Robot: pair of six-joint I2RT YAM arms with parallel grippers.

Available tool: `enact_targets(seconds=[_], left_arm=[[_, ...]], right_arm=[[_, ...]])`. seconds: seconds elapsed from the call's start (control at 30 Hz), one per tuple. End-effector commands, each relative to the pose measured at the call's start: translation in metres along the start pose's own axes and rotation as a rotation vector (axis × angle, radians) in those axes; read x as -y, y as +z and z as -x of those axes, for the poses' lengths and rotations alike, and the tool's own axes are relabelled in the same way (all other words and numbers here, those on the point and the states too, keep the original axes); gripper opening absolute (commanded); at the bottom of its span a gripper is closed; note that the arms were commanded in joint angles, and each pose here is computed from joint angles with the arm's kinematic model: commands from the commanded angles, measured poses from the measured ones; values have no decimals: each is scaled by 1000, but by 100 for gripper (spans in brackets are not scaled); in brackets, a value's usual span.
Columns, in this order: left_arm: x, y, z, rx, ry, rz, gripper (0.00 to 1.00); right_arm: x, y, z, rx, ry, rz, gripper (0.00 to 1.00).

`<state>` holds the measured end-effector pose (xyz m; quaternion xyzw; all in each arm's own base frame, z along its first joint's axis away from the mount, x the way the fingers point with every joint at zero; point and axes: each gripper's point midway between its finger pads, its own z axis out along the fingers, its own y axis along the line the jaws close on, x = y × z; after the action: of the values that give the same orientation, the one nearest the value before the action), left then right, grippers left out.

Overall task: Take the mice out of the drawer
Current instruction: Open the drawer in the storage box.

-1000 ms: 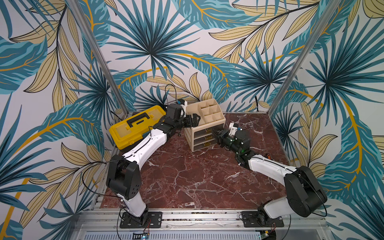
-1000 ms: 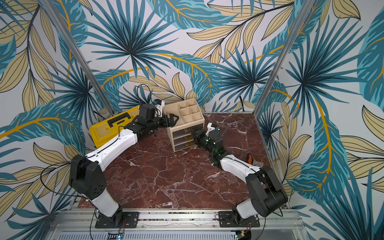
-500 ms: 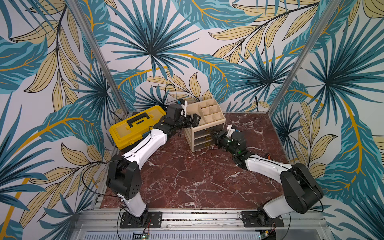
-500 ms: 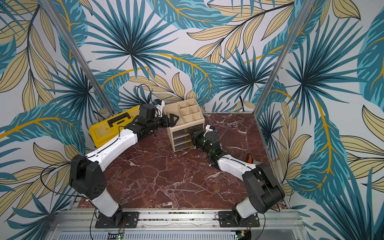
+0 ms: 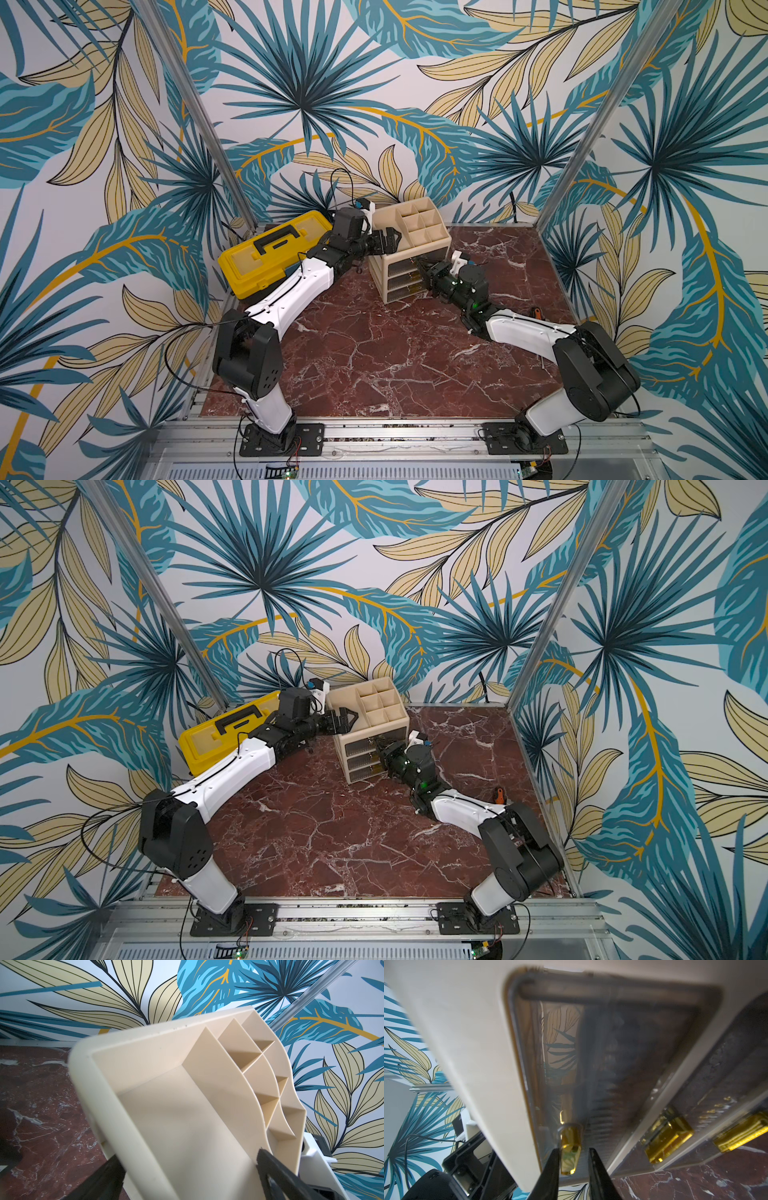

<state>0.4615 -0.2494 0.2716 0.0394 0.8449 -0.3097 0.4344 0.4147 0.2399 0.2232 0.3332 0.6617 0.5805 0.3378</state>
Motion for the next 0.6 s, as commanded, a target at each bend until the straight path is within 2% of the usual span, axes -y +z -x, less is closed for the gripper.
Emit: enact_targets(seconds=[0.0, 0.37, 0.57], left_arm=[[5, -6, 4, 24, -1, -10, 100], [5, -4, 2, 20, -11, -10, 100], [0, -3, 2, 22, -22, 12, 100]], right_arm=[[-3, 3, 2, 28, 20, 28, 25], [3, 5, 6, 63, 48, 29, 18], [6, -5, 7, 77, 46, 23, 14]])
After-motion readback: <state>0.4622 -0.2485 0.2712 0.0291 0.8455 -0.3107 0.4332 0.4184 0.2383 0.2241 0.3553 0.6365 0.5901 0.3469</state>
